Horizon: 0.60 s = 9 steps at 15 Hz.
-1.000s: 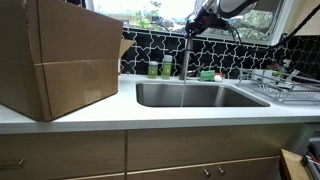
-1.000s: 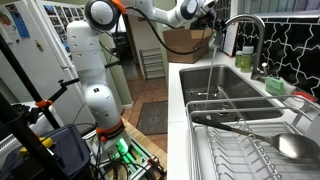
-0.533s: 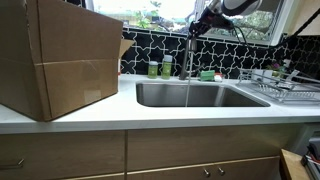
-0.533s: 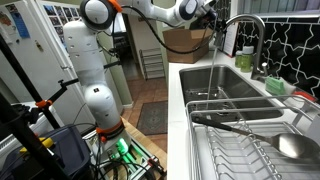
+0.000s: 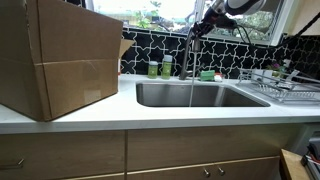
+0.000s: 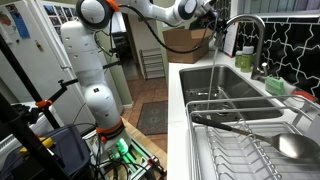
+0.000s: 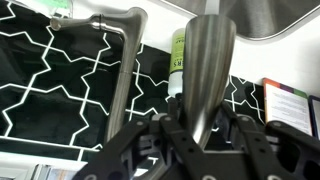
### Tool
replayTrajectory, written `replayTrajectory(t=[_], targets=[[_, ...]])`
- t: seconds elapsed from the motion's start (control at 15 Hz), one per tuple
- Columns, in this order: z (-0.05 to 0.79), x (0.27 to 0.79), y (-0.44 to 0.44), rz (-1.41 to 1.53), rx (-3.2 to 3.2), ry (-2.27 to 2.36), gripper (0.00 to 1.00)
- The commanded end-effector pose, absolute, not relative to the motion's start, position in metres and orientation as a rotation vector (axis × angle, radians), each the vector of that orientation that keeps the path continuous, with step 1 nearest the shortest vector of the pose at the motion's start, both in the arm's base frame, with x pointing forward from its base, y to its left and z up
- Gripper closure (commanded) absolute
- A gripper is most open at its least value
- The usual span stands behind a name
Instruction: Turn the faucet to the right then close the tap
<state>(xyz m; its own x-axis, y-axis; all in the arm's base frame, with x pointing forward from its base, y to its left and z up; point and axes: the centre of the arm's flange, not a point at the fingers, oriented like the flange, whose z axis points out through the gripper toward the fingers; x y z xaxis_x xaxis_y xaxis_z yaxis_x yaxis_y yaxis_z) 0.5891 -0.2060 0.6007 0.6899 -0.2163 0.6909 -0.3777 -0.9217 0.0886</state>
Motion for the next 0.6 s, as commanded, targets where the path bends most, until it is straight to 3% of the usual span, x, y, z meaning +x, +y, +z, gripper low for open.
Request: replayTrajectory(t=[0.0,0.27,0.33,0.4,0.53], targets=[[0.5840,0.5653,-0.1917,0.919,2.737,-0.383,0.83],[0.5844,0.5669,-0.1921,0.927,2.729,-0.383,0.82],[0.5850,0.5685,-0.1917,0.933,2.723,-0.394,0.65],[0.5867,0.5699,-0.1908,0.944,2.729,-0.406,0.33],[0.5877,0.5710,-0.1827,0.961,2.740,-0.384,0.26]])
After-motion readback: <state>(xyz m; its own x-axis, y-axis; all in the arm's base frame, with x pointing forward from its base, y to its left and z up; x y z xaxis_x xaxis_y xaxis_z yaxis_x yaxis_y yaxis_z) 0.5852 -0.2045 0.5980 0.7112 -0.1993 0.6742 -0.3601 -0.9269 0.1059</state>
